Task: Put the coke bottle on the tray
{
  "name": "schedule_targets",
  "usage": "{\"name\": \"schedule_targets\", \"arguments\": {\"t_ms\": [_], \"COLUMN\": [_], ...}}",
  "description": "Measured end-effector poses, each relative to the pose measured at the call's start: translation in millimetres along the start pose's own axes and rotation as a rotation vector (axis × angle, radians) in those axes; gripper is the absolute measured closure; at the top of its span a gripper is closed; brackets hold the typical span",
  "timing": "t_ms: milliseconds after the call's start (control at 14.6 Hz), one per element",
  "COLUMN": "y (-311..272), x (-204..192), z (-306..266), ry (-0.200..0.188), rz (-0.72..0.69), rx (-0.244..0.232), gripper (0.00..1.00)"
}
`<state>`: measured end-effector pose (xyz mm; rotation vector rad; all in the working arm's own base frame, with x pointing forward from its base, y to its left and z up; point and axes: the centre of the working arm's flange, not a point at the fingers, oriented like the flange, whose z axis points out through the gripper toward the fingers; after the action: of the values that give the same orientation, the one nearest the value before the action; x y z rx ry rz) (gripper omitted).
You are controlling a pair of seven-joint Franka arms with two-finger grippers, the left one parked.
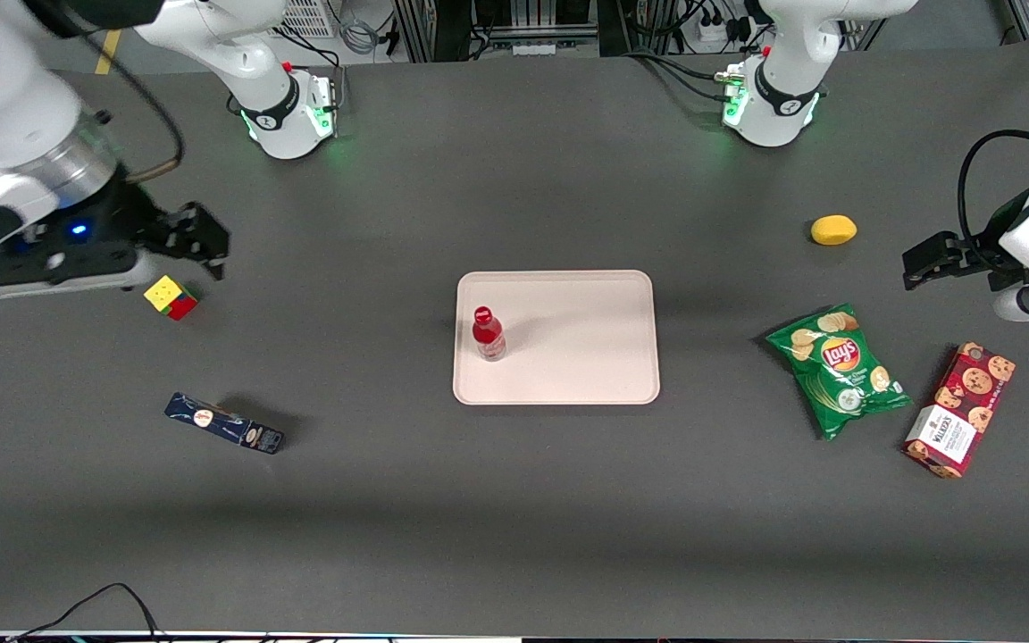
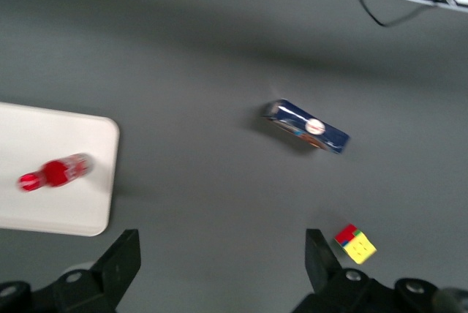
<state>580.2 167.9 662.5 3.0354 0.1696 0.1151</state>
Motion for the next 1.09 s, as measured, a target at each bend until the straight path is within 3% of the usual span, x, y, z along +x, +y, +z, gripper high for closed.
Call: {"name": "schedule_targets", "arguments": {"t_ms": [137, 342, 479, 547, 684, 753, 1095], "y": [32, 54, 63, 70, 85, 92, 100], "x": [6, 3, -10, -15, -20, -21, -22], "z": [21, 53, 58, 55, 49, 47, 57], "ry": [-0.022, 0.036, 0.051, 0.051, 0.051, 0.054, 0.040], "rz": [0.056, 0.095, 0.110, 0.131, 0.181, 0.188, 0.193], "rx": [-0.007, 0.013, 0.017, 0.051, 0.171, 0.193, 0.184], "gripper": [0.00, 0.00, 0.00, 0.00, 0.00, 0.00, 0.00]}}
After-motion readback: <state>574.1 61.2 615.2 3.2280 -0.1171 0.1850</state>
